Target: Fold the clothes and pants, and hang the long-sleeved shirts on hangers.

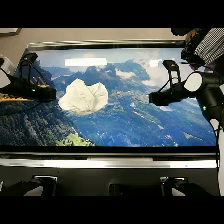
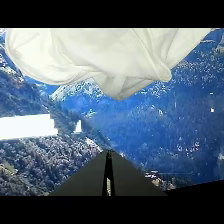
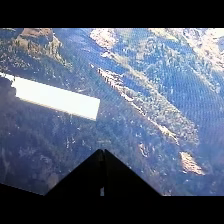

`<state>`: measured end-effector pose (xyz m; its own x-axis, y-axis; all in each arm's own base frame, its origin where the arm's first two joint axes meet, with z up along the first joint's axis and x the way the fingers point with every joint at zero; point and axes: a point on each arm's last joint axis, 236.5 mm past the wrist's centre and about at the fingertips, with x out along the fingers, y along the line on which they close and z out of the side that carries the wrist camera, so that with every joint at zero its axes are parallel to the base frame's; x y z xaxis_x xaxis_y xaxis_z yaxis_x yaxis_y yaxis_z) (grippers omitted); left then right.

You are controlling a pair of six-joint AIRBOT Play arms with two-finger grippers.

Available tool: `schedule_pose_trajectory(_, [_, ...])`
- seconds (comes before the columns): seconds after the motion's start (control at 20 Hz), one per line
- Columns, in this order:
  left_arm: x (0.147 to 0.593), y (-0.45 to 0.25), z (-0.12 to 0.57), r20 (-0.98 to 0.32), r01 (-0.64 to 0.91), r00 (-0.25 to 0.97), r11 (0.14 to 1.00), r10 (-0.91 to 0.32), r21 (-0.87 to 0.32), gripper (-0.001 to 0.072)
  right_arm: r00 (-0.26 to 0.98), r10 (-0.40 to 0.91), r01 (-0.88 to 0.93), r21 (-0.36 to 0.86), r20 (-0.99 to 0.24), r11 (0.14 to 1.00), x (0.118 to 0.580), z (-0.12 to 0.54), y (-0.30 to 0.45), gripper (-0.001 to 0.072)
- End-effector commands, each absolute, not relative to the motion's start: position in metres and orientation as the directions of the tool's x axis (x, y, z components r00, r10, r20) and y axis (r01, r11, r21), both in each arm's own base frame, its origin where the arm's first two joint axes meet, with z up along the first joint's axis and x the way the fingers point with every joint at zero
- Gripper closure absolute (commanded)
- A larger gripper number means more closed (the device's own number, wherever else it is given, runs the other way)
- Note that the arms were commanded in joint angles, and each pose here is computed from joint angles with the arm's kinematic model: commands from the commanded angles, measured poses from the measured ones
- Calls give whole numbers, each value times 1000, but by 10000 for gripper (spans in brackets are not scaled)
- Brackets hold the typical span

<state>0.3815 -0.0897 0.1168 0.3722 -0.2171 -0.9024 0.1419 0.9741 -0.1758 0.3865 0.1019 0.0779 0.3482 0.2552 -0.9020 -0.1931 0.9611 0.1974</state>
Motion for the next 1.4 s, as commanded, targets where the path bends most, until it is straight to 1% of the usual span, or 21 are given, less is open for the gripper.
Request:
schedule_pose_trajectory(0.0, [381, -90, 117, -902, 142, 372, 974, -217, -176, 692, 349, 256, -194, 198, -901, 961, 387, 79, 102, 681])
schedule_pose_trajectory(1.35, [385, -91, 117, -897, 141, 384, 974, -219, -178, 692, 356, 260, -182, 206, -898, 961, 388, 79, 103, 680])
